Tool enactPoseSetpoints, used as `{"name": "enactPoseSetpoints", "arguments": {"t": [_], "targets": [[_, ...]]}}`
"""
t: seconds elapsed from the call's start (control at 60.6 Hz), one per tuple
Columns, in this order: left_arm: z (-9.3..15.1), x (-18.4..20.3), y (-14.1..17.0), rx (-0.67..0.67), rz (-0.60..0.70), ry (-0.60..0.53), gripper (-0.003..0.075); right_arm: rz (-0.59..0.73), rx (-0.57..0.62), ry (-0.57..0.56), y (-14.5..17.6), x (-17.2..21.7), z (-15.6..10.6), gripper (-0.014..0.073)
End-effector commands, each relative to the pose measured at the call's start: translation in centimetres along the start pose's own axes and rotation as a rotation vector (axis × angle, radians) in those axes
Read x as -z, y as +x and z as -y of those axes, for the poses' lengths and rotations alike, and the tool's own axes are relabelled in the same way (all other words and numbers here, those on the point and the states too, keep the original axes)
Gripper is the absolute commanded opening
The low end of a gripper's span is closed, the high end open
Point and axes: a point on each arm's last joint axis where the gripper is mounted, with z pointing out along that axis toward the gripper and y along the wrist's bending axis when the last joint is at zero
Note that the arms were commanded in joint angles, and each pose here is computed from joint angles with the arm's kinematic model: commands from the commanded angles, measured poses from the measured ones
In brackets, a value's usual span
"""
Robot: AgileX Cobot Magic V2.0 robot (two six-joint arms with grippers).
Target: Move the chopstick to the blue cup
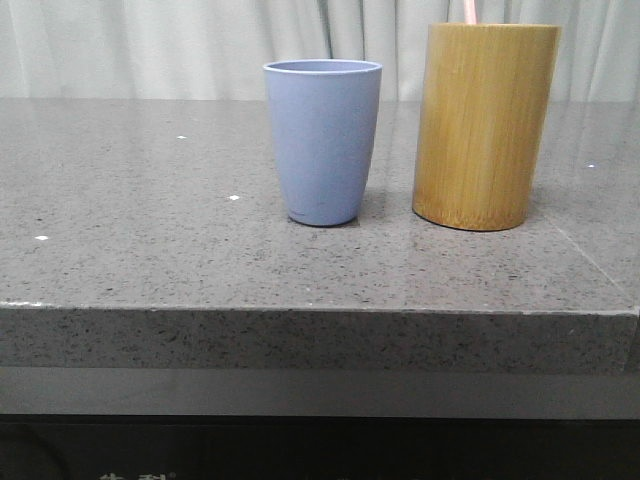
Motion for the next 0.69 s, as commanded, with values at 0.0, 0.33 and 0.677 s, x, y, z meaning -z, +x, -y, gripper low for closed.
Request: {"name": "enactPoseSetpoints", "arguments": {"t": [0.0,0.33,0.677], "targets": [[-0.1,0.5,-1.2,0.019,0.120,-0.011,-0.0019,0.135,0.018,-0.036,-2.5,-1.5,-0.8,0.0636],[-0.1,0.5,-1.2,0.019,0.120,-0.011,-0.0019,0.040,0.066,-0.252,-5.5,-10.4,-7.5,0.0636],[-0.1,0.5,-1.2,0.019,0.120,-0.011,-0.0019,-0.044,0.078,-0.252,-4.8,-17.4,-9.5,0.0591]]}}
